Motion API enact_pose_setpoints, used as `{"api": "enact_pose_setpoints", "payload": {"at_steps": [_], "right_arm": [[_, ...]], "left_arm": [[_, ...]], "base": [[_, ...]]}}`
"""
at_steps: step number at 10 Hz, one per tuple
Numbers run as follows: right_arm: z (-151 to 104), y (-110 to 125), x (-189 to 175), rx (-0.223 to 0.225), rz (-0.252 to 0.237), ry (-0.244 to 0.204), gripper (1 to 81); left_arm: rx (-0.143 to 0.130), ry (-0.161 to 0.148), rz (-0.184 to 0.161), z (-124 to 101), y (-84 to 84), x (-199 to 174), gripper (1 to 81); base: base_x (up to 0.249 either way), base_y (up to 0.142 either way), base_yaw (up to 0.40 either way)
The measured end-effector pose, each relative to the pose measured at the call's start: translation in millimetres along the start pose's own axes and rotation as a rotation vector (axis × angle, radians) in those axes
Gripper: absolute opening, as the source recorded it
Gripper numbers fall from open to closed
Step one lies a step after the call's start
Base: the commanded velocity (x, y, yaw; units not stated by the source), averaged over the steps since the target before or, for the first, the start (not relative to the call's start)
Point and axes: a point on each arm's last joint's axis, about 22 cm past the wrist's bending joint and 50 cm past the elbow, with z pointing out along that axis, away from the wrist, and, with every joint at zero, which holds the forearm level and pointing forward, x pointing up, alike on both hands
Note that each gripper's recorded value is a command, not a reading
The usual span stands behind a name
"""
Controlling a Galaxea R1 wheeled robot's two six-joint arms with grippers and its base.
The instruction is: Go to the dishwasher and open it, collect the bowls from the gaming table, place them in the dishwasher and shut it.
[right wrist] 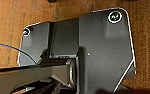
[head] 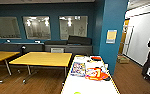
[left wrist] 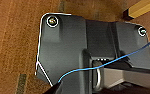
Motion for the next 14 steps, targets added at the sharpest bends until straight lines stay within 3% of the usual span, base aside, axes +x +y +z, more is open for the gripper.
{"api": "enact_pose_setpoints", "payload": {"at_steps": [2,5,7,8,10,13,14], "right_arm": [[0.6,-2.8,-0.6,0.005,0.004,-0.002,81.1],[-3.6,4.7,0.9,0.004,0.004,0.001,81.1],[-9.3,-2.5,5.0,0.045,0.008,0.005,81.1],[-13.3,-10.4,8.4,0.076,0.011,0.008,81.1],[-30.5,-17.5,18.9,0.139,0.048,0.025,81.1],[-77.8,40.1,33.7,0.119,0.118,0.066,81.1],[-91.6,40.4,36.6,0.141,0.127,0.073,81.1]], "left_arm": [[0.016,-0.017,-0.016,0.4,-1.7,-8.7,81.1],[0.002,0.021,-0.065,2.3,7.4,-1.0,81.1],[0.004,0.027,-0.065,-0.1,-0.6,1.6,81.1],[0.009,0.027,-0.041,-1.1,-5.0,2.7,81.1],[0.005,0.026,0.06,-1.1,-3.7,6.8,81.1],[0.001,0.039,0.078,-0.4,-0.1,17.9,81.1],[0.0,0.038,0.078,-0.2,0.4,17.7,81.1]], "base": [[0.0,0.0,0.0],[0.0,0.0,0.0],[0.0,0.0,0.0],[0.0,0.0,0.0],[0.0,0.0,0.0],[0.0,0.0,0.0],[0.0,0.0,0.0]]}}
